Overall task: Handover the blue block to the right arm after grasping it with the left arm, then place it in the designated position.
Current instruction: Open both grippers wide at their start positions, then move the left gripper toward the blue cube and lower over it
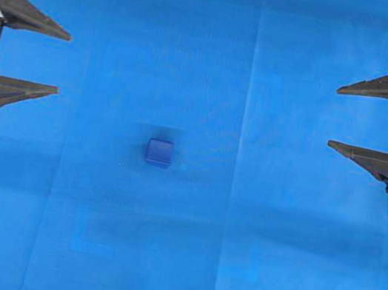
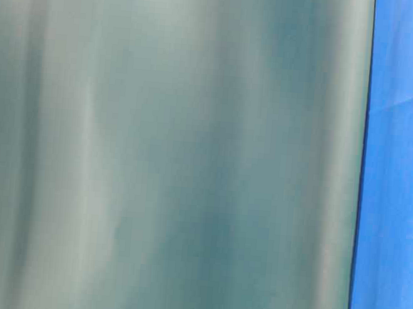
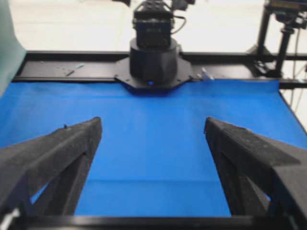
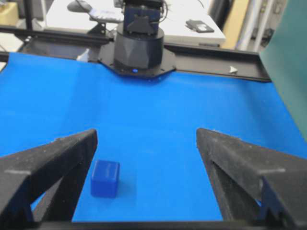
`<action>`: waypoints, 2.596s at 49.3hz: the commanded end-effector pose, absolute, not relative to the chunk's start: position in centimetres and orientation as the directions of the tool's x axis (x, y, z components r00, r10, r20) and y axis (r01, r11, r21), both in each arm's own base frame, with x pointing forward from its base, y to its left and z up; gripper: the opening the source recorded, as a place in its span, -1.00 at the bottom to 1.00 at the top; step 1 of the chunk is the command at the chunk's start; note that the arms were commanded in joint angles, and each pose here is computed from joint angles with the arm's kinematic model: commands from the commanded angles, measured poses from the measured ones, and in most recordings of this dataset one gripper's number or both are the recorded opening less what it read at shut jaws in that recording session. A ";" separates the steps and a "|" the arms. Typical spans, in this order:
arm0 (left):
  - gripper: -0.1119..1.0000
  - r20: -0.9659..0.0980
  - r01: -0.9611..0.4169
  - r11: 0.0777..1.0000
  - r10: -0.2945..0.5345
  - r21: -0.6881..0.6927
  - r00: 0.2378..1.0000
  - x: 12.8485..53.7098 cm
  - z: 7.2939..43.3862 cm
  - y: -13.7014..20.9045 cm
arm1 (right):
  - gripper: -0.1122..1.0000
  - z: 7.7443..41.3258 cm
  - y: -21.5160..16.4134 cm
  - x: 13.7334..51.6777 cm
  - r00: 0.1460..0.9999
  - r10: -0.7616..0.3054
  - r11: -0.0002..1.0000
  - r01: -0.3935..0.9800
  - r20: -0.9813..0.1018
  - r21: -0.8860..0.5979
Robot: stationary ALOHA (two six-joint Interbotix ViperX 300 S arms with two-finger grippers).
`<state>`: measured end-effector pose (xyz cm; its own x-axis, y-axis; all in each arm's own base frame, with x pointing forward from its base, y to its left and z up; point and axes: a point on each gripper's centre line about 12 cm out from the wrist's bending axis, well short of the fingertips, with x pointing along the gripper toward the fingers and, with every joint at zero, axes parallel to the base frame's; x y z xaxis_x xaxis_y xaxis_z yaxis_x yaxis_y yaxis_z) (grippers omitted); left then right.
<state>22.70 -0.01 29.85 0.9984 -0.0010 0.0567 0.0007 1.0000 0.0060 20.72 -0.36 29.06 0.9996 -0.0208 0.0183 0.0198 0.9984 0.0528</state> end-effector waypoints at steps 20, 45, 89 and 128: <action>0.85 -0.023 -0.004 1.000 0.004 -0.013 1.000 31.4 28.9 0.2 | 0.97 30.5 -0.5 21.0 0.998 -0.026 0.998 0.023 0.055 0.057; 0.85 -0.092 -0.001 1.000 0.000 -0.013 0.996 34.8 29.0 0.0 | 0.97 30.5 -0.5 21.0 0.998 -0.027 0.998 0.023 0.053 0.059; 0.84 -0.640 0.016 0.999 -0.034 -0.034 0.767 38.2 31.2 -1.8 | 0.97 30.4 -0.5 21.1 0.999 -0.026 0.998 0.024 0.034 0.064; 0.84 -0.779 0.032 0.999 -0.040 -0.025 0.626 39.4 31.4 -2.7 | 0.97 30.2 -0.5 21.3 0.999 -0.029 0.998 0.028 0.020 0.062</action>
